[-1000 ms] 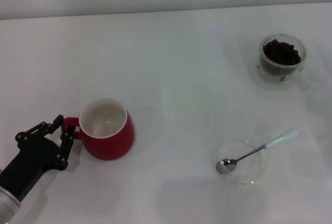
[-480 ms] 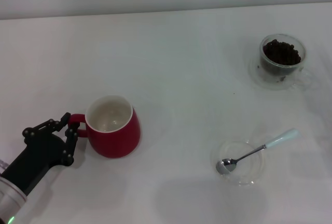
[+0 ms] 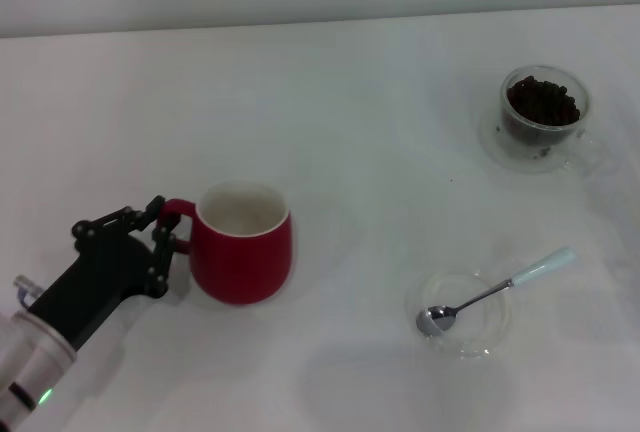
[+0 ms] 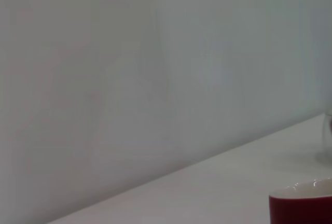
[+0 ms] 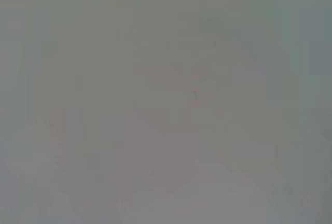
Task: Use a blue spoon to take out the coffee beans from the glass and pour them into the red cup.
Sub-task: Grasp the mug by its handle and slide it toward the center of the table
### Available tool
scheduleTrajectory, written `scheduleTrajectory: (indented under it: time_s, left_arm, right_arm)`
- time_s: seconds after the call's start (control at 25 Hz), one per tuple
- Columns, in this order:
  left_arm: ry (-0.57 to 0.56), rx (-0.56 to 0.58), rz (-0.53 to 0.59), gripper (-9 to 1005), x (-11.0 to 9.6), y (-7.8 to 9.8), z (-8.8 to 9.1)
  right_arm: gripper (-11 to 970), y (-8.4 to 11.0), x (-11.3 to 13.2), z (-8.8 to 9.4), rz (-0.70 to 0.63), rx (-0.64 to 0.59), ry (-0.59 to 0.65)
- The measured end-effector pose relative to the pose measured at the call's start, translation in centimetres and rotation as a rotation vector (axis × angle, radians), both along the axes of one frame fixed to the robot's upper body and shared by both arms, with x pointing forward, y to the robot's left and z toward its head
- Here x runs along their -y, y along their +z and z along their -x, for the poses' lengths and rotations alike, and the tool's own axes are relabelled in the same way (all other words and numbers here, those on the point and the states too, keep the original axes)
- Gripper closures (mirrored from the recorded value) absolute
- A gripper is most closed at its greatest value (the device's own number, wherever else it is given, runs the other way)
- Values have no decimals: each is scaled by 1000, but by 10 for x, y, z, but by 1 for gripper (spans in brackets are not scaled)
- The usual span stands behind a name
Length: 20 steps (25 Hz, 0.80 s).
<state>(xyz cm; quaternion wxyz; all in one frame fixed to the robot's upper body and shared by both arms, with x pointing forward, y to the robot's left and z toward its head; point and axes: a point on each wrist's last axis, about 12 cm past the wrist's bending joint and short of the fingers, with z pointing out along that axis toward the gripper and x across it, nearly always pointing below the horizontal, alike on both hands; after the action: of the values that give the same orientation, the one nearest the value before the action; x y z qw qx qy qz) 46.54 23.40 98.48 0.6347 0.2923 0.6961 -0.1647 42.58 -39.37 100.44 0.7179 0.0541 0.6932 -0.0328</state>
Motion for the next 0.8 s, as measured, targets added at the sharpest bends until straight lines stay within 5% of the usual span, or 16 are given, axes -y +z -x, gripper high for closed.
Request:
scheduleTrajectory:
  time_s: [0.52, 0.8]
  left_arm:
    - [-168, 39, -139, 864, 47, 7, -27]
    - [-172, 45, -149, 872, 50, 8, -29]
  right_arm:
    - [192, 2, -4, -6, -5, 12, 17]
    - [192, 2, -4, -6, -7, 13, 14]
